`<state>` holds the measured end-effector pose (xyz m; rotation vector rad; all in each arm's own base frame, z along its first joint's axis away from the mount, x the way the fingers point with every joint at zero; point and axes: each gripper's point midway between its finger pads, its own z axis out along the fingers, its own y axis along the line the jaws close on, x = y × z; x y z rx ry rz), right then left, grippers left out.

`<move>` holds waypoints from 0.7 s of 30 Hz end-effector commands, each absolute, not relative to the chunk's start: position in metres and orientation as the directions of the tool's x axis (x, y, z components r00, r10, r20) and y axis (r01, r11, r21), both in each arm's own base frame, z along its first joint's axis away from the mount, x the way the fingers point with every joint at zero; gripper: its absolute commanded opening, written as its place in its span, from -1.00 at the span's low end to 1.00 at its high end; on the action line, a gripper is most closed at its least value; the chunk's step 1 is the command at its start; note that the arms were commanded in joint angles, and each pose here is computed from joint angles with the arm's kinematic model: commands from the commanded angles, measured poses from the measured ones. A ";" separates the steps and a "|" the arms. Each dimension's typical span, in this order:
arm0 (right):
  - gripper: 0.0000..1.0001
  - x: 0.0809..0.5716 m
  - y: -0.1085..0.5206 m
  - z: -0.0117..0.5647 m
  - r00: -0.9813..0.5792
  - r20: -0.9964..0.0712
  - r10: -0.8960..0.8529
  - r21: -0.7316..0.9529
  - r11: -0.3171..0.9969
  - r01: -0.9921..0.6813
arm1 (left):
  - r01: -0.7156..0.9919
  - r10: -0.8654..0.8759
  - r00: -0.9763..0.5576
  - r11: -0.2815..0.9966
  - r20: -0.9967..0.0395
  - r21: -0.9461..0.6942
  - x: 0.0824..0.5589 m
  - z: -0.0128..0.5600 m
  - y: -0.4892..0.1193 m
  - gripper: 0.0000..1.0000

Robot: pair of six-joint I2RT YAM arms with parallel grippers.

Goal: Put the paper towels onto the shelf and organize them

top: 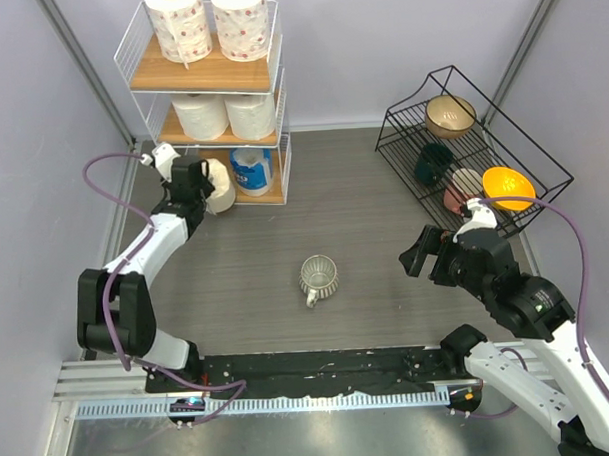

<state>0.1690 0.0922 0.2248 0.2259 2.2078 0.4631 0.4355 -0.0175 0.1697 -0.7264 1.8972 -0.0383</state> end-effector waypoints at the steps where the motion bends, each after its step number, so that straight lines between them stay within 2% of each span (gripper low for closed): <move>1: 0.96 0.173 0.090 0.234 -0.604 -0.737 0.304 0.386 0.923 -0.007 | -0.478 -0.499 -0.130 0.789 -0.857 -0.387 0.462 0.206 -0.006 -0.31; 9: 0.96 0.177 0.090 0.230 -0.611 -0.738 0.285 0.363 0.932 -0.003 | -0.497 -0.490 -0.106 0.780 -0.865 -0.381 0.478 0.202 -0.002 -0.30; 21: 0.96 0.183 0.091 0.227 -0.618 -0.741 0.262 0.337 0.941 -0.005 | -0.486 -0.561 0.004 0.722 -0.828 -0.492 0.495 0.190 -0.003 -0.28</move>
